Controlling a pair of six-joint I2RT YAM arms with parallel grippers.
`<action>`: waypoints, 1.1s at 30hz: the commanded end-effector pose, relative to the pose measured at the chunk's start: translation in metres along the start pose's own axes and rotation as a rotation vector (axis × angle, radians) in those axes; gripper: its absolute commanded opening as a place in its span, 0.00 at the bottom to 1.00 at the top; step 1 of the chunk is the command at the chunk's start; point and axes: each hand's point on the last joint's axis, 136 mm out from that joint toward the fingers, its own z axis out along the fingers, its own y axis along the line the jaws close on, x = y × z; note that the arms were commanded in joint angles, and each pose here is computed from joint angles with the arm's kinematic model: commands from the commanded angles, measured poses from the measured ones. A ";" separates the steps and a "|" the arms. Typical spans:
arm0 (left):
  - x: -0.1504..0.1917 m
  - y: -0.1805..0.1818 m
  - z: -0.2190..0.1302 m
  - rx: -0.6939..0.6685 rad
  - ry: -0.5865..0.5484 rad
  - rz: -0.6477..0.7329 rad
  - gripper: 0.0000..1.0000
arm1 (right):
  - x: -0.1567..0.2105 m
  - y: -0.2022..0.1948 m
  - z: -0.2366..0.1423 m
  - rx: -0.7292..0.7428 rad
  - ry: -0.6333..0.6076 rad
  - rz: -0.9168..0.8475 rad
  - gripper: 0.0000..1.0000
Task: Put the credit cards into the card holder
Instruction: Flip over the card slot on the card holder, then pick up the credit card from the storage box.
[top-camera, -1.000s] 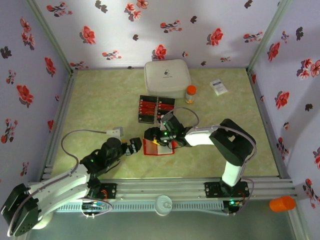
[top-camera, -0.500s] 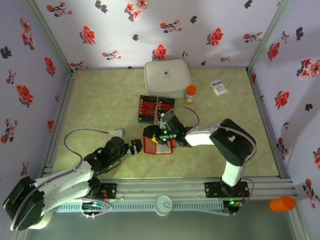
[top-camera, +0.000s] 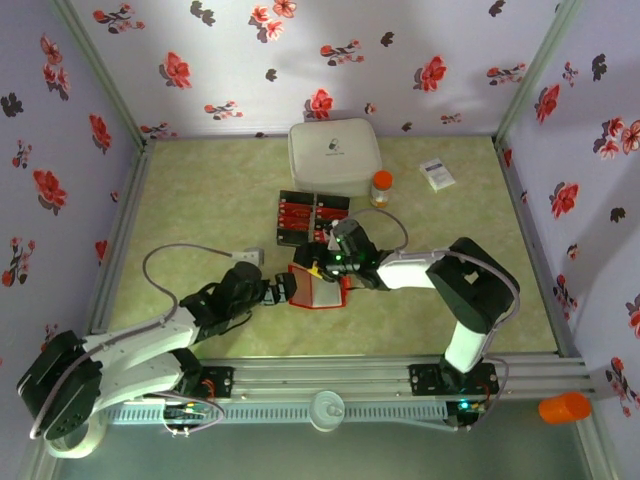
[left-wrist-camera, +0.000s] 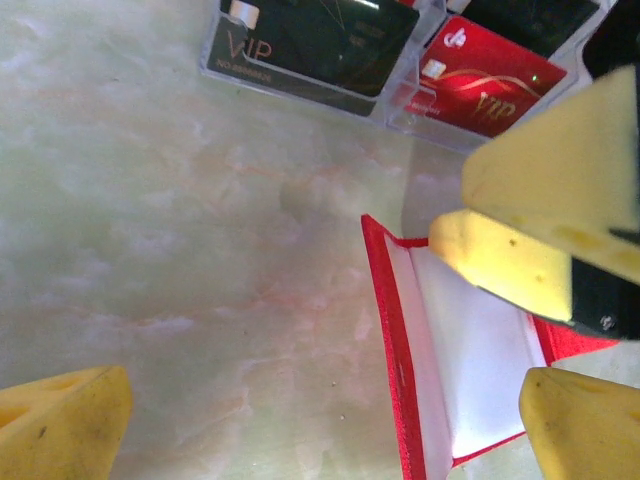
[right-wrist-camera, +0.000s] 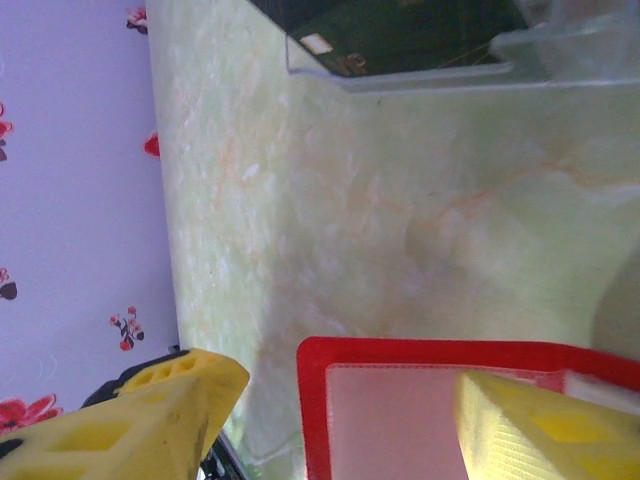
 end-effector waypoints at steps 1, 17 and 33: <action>-0.009 -0.017 0.002 0.009 -0.006 0.067 1.00 | -0.014 0.009 -0.013 -0.030 -0.049 0.004 0.66; 0.011 0.005 0.027 -0.182 0.076 0.152 1.00 | -0.056 0.000 -0.090 0.435 0.003 -0.457 0.65; 0.032 0.042 0.027 -0.276 0.108 0.148 1.00 | -0.083 -0.012 -0.077 0.686 0.221 -0.786 0.38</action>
